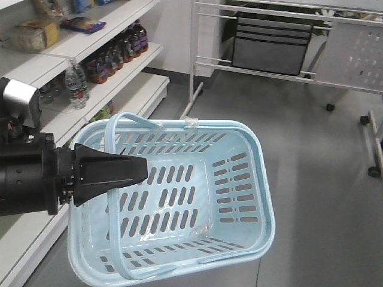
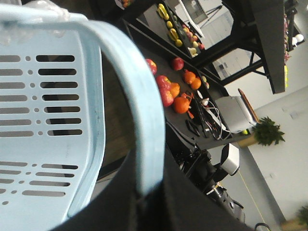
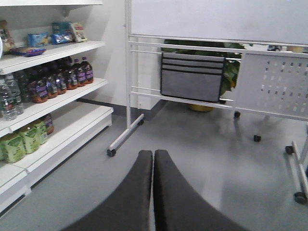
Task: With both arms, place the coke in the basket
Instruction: 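Hold the basket in the left gripper while the base turns away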
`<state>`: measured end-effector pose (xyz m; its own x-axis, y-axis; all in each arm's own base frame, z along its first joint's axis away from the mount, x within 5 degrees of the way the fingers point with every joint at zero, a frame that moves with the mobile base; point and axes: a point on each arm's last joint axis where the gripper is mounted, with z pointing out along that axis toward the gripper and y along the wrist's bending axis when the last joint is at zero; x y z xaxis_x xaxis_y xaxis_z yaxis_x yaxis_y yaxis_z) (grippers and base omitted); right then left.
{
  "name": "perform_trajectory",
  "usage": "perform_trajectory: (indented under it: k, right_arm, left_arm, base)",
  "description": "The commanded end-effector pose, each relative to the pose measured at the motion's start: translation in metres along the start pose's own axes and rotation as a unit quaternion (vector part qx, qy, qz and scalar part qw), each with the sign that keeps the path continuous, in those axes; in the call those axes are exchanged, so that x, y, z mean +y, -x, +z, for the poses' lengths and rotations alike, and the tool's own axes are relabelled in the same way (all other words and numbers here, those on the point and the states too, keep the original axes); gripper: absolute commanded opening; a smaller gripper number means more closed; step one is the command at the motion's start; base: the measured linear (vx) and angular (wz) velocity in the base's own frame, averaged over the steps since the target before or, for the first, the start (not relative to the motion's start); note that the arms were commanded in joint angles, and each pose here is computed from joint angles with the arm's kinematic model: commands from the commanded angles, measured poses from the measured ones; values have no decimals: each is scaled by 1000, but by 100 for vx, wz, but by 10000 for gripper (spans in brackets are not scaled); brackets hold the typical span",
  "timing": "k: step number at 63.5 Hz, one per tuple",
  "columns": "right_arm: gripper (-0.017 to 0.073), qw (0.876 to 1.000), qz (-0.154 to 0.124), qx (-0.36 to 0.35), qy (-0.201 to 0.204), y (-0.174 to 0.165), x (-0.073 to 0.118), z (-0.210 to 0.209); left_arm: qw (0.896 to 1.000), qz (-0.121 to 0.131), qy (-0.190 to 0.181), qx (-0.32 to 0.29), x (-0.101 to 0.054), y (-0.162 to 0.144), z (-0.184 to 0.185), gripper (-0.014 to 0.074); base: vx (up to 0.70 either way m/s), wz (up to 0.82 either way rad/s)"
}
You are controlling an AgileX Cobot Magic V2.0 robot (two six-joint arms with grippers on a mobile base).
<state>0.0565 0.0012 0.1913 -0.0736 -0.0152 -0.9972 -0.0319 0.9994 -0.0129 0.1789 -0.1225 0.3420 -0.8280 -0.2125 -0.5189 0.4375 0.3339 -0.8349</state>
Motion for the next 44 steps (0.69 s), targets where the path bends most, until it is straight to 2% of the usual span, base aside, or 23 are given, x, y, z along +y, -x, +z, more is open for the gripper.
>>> perform_trajectory:
  k: [1, 24, 44]
  right_arm:
    - [-5, 999, -8, -42, 1, 4, 0, -1]
    - [-5, 999, -8, -42, 1, 4, 0, -1]
    - [-5, 999, -8, -42, 1, 4, 0, -1]
  left_arm:
    - [999, -4, -45, -22, -17, 5, -4, -7]
    - [999, -4, -45, -22, -17, 5, -4, -7]
    - [999, -4, -45, -22, -17, 5, -4, -7]
  base:
    - [-3, -52]
    - [0, -47]
    - [7, -25]
